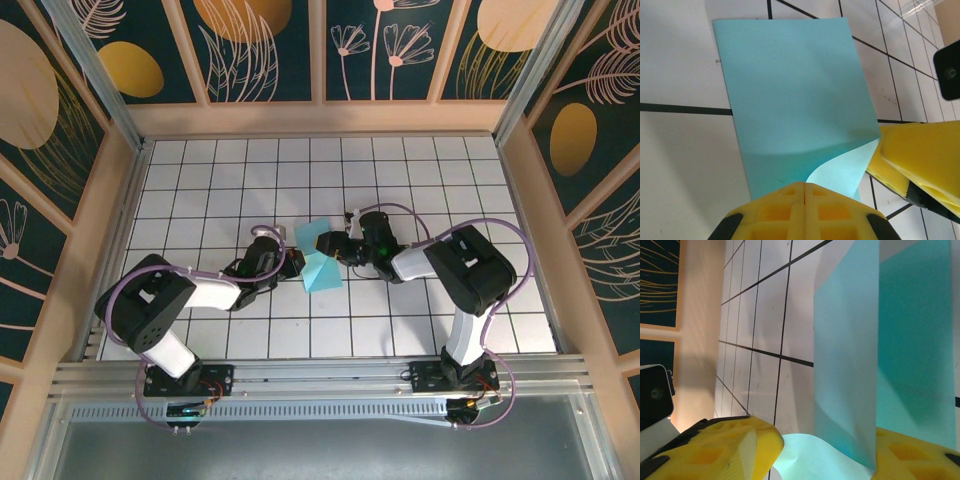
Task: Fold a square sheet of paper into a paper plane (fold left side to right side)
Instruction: Turn over the paper at the center of the table.
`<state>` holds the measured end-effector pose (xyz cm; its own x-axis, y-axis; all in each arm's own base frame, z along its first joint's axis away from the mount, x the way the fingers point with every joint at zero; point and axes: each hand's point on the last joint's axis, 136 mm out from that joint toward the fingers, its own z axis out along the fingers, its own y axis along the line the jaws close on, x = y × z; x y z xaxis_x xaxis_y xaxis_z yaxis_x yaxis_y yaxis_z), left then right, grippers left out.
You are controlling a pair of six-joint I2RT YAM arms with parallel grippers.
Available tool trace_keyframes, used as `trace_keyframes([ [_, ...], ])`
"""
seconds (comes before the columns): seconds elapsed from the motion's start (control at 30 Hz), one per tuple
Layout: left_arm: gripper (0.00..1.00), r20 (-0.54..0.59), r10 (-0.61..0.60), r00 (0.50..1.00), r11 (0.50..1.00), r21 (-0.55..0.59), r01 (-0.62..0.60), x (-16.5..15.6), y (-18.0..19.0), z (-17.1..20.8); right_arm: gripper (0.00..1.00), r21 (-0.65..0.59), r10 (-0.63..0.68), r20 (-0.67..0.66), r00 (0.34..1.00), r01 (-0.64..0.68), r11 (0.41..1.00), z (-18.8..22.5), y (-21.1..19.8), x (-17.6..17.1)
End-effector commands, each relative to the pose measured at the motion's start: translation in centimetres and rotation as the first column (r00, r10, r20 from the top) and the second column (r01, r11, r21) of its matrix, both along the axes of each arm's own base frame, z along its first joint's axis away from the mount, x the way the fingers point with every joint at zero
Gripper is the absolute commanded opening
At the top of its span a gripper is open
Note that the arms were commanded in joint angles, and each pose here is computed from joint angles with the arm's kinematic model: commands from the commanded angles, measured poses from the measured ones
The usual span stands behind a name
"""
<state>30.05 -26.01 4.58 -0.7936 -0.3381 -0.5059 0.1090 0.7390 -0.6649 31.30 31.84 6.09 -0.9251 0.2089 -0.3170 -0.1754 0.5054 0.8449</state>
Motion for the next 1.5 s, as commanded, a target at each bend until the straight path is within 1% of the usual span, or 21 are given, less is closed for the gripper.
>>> trace_keyframes([
  [0.0,0.00,-0.005,0.013,1.000,1.000,-0.008,-0.013,0.4,-0.2,-0.1,0.51,-0.005,0.014,0.017,1.000,-0.013,1.000,0.0,0.8,0.2],
  [0.07,0.01,-0.010,0.015,1.000,1.000,-0.005,-0.015,0.4,-0.1,-0.3,0.48,-0.019,0.016,0.018,1.000,-0.016,1.000,-0.2,0.9,0.2],
  [0.33,0.05,-0.011,0.016,1.000,1.000,-0.002,-0.016,0.5,-0.1,-0.3,0.41,-0.092,0.014,0.025,1.000,-0.012,0.996,-1.1,0.9,0.4],
  [0.5,0.10,0.012,0.039,0.999,0.999,0.002,-0.039,0.5,0.5,0.5,0.30,-0.113,0.016,0.044,0.999,-0.011,0.994,-1.1,0.9,0.5],
  [0.53,0.12,0.020,0.047,0.999,0.999,0.006,-0.047,0.6,0.7,0.9,0.26,-0.116,0.018,0.050,0.999,-0.012,0.993,-1.1,0.9,0.6],
  [0.6,0.20,0.036,0.059,0.998,0.998,0.014,-0.060,0.6,1.1,1.6,0.18,-0.113,0.020,0.064,0.998,-0.012,0.994,-0.7,1.0,0.7],
  [0.67,0.30,0.059,0.072,0.996,0.997,0.013,-0.072,0.6,1.5,2.7,0.12,-0.108,0.024,0.088,0.996,-0.014,0.994,0.0,1.1,0.9],
  [0.7,0.32,0.070,0.076,0.995,0.997,0.013,-0.077,0.6,1.7,3.2,0.09,-0.107,0.025,0.104,0.994,-0.014,0.994,0.5,1.1,1.1],
  [0.8,0.37,0.122,0.095,0.988,0.995,0.005,-0.096,0.5,2.4,5.7,0.03,-0.087,0.020,0.177,0.984,-0.005,0.996,3.1,0.9,1.6],
  [0.87,0.44,0.164,0.111,0.980,0.994,-0.002,-0.112,0.5,3.1,7.7,0.00,-0.068,0.010,0.239,0.971,0.007,0.998,5.4,0.6,2.0],
  [0.97,0.55,0.230,0.135,0.964,0.991,-0.028,-0.132,0.3,3.9,10.8,0.00,-0.028,-0.006,0.329,0.944,0.016,0.999,9.2,-0.2,2.4],
  [1.07,0.75,0.301,0.164,0.939,0.986,-0.085,-0.145,-0.2,4.7,14.4,0.00,0.024,-0.035,0.422,0.906,0.028,0.999,13.6,-1.6,2.4],
  [1.13,0.90,0.358,0.162,0.920,0.984,-0.133,-0.121,-0.7,4.9,17.0,0.00,0.074,-0.053,0.482,0.875,0.019,0.997,16.8,-2.4,1.9],
  [1.17,0.95,0.378,0.155,0.913,0.983,-0.149,-0.106,-0.9,4.9,18.0,0.00,0.099,-0.053,0.504,0.862,0.003,0.995,18.1,-2.5,1.3],
  [1.2,0.98,0.394,0.146,0.907,0.982,-0.168,-0.085,-1.3,4.8,19.0,0.00,0.131,-0.089,0.529,0.844,0.022,0.991,19.6,-4.0,1.6],
  [1.3,0.99,0.449,0.118,0.886,0.963,-0.268,0.008,-2.6,4.1,22.0,0.00,0.227,-0.135,0.584,0.800,-0.001,0.974,23.6,-5.8,0.2],
  [1.37,0.99,0.500,0.092,0.861,0.931,-0.349,0.104,-3.8,3.3,24.4,0.00,0.286,-0.164,0.605,0.779,-0.020,0.958,25.8,-6.9,-0.8],
  [1.47,0.99,0.565,0.039,0.824,0.872,-0.422,0.248,-5.3,1.9,27.6,0.00,0.358,-0.190,0.613,0.767,-0.055,0.932,28.1,-7.8,-2.2],
])
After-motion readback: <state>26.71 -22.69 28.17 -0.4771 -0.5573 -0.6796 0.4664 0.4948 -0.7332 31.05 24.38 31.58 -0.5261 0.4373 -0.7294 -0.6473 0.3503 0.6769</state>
